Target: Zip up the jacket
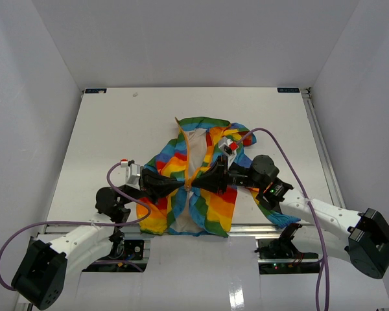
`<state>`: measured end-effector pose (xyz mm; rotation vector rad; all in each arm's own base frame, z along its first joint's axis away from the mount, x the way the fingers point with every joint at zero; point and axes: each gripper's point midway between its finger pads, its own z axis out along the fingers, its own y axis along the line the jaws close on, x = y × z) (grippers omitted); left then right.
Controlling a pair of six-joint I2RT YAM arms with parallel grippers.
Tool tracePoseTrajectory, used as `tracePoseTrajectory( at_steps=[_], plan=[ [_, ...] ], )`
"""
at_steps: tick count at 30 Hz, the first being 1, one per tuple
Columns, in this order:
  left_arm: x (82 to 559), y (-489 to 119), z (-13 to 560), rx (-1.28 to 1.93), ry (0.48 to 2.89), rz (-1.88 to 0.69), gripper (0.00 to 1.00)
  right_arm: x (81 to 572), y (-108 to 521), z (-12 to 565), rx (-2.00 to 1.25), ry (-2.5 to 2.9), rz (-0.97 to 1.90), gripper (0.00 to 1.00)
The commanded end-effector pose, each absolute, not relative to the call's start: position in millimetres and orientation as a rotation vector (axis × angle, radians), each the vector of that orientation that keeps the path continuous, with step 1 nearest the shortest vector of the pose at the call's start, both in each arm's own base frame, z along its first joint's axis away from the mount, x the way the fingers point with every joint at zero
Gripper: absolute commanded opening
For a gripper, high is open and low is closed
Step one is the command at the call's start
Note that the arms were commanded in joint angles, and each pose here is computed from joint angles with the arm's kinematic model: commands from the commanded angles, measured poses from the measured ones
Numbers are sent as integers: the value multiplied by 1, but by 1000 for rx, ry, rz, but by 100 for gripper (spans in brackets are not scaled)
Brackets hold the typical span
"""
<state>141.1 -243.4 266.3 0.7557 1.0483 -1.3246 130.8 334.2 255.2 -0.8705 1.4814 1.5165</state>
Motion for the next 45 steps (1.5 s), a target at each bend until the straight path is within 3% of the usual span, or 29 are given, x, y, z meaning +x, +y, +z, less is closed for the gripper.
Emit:
tracePoseTrajectory(
  at_steps=[1,45],
  plan=[
    [140,-245,269,771,1035,-1316,0,133,333,291,-843,1351,1512,8],
    [155,-260,256,803,1162,-1304,0,150,322,312,-789,1377,1382,8]
  ],
)
